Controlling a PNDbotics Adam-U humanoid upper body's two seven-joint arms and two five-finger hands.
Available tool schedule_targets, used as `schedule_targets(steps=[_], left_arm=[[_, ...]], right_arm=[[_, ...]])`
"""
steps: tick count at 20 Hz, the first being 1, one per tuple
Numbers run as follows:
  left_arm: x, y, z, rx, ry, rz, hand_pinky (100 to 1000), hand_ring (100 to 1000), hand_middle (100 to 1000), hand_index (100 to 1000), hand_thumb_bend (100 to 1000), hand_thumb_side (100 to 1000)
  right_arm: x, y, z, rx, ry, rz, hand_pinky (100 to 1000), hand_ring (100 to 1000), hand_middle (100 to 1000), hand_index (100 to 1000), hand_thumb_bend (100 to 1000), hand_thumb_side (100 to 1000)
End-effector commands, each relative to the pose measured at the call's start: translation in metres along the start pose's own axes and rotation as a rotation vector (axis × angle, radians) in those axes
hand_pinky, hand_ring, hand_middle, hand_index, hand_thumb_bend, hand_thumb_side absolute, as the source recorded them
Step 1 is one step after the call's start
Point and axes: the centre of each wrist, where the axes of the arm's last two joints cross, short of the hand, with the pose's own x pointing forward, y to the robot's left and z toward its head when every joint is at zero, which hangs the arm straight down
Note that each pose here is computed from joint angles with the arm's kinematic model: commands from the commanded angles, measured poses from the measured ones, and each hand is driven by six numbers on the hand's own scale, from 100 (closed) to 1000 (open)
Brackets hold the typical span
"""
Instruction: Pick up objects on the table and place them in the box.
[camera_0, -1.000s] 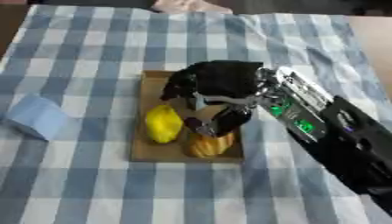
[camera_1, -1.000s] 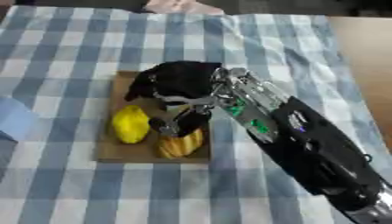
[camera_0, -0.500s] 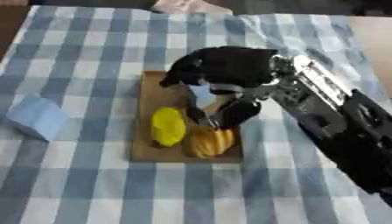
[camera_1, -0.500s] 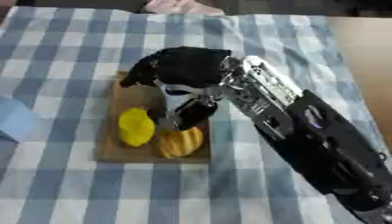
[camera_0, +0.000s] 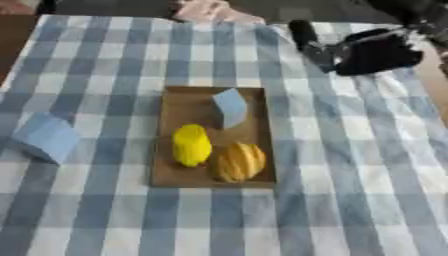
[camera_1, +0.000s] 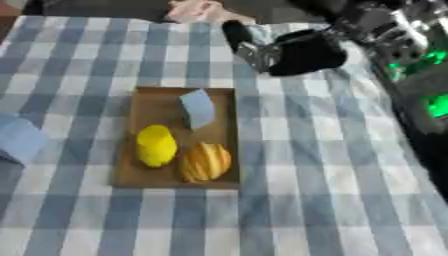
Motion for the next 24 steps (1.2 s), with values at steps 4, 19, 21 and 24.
schedule_targets(steps=[4, 19, 21, 24], left_arm=[[0.025, 0.02, -0.031, -0.15, -0.154, -0.294, 869, 818, 797, 871, 100, 581], [0.016, 0.072, -0.097, -0.955, 0.02, -1.056, 982, 940, 865, 946, 499, 606], [0.009, 0.081, -0.098, -1.006, 0.075, -1.105, 983, 943, 866, 954, 573, 589], [-0.004, 0.092, -0.096, -1.063, 0.152, -1.15, 991, 951, 869, 954, 626, 571]], right_arm=[[-0.009, -0.037, 0.042, -0.144, 0.084, 0.049, 834, 745, 687, 859, 100, 372], [-0.023, -0.036, 0.083, -0.248, 0.243, 0.123, 831, 722, 660, 844, 100, 401], [-0.023, -0.035, 0.084, -0.248, 0.251, 0.124, 831, 718, 656, 842, 100, 402], [-0.023, -0.034, 0.084, -0.248, 0.259, 0.118, 832, 714, 652, 841, 100, 406]])
